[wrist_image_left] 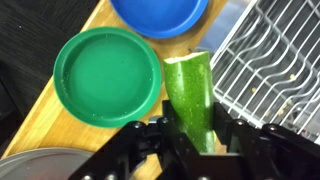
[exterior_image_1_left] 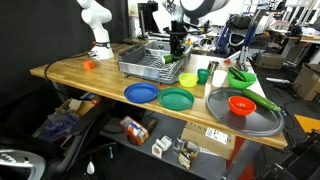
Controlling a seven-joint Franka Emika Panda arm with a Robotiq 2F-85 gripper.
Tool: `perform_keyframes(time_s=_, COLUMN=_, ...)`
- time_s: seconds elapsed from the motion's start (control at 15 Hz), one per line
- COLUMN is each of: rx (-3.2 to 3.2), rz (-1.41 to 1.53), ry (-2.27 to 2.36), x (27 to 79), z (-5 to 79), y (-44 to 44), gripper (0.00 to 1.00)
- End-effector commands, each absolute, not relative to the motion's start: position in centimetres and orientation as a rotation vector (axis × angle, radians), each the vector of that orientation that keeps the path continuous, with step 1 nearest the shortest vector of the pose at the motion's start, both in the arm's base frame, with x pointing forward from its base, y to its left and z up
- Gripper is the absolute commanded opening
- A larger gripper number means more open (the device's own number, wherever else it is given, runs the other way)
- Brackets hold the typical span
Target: Put the zucchini on the blue plate in the green bowl
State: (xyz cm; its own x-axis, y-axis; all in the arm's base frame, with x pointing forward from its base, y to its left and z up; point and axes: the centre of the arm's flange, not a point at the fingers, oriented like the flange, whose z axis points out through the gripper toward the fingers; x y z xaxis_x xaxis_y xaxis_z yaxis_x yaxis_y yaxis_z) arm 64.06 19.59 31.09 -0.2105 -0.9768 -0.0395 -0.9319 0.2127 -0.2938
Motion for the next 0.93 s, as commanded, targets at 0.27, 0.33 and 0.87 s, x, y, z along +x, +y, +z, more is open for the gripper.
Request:
perform_keyframes(time_s=0.27, rx=-1.558, rz=-0.373, ry=2.421, x=57.3, z=29.6, y=15.1, gripper=0.42)
perform_keyframes(time_s=0.33, rx=-1.542, rz=-0.370, ry=2.417, x=56.7, z=29.9, y=15.0, gripper=0.42)
perform_keyframes(time_s=0.87, rx=-1.430, rz=-0.386, ry=2.466, x=56.6, z=30.0, y=13.5, gripper=0.17)
